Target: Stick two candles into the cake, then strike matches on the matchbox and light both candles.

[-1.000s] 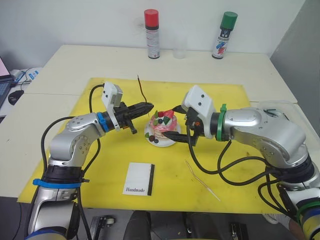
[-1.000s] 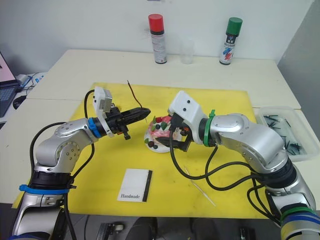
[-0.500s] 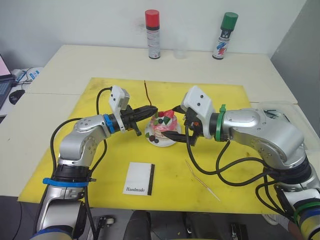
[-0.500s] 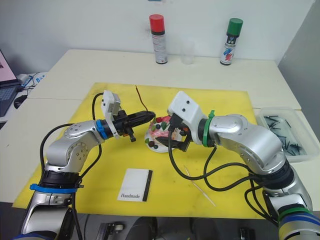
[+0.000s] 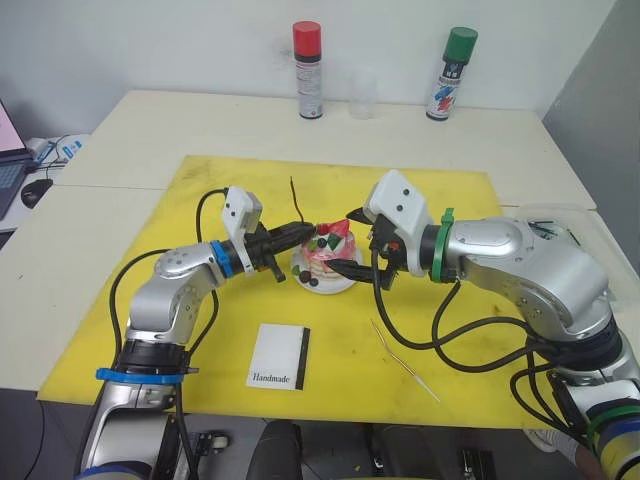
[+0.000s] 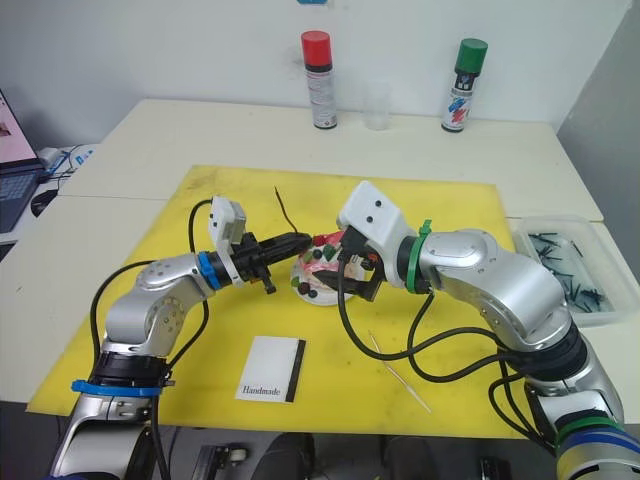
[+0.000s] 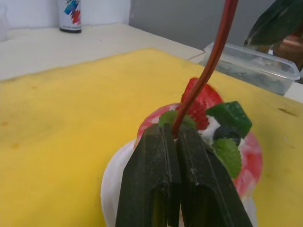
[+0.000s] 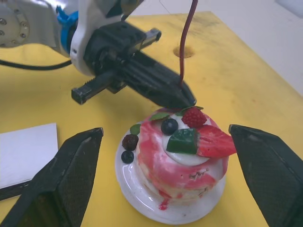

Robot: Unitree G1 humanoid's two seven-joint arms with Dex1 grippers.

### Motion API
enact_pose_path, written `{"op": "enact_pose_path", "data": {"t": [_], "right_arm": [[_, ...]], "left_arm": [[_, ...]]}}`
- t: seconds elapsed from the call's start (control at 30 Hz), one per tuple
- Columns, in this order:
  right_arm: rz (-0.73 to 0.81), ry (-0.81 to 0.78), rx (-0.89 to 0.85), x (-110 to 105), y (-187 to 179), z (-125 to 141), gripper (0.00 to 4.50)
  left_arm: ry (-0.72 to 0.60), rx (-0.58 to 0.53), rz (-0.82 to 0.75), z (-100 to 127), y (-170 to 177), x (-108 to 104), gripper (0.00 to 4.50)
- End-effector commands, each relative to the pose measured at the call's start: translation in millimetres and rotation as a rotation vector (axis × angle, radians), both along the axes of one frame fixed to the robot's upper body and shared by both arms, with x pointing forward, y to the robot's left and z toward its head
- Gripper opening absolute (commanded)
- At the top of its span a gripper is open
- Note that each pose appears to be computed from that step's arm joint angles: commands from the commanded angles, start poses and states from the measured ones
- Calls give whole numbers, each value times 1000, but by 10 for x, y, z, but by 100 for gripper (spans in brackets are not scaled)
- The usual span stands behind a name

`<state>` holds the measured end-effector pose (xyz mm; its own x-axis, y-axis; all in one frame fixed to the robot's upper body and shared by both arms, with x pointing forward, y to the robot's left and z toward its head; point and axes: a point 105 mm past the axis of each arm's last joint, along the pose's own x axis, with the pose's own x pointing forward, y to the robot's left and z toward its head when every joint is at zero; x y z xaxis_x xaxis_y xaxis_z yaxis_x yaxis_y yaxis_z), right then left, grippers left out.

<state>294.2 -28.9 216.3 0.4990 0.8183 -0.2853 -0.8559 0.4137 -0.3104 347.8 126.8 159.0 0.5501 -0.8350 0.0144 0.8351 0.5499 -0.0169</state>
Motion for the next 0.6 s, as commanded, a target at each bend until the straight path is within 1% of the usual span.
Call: {"op": "enact_pose_path", "data": {"t": [0.03,0.17,0.23,0.33,0.47,0.6], "right_arm": [[-13,-74,42,7,-19,146,446],[-22,-76,46,16,-31,141,446],[-27,-77,49,24,-35,143,450],[-31,-78,52,29,-33,142,450],[-35,-78,57,30,-34,146,450],[-47,-81,88,38,-31,185,450]], "left_arm": [[7,-4,37,-85,12,30,0],[-3,-21,60,-69,6,65,0],[-1,-25,40,-62,2,49,69],[-3,-33,30,-29,33,29,147],[-17,-30,44,47,147,3,267],[-31,-5,74,116,301,-21,405]]}}
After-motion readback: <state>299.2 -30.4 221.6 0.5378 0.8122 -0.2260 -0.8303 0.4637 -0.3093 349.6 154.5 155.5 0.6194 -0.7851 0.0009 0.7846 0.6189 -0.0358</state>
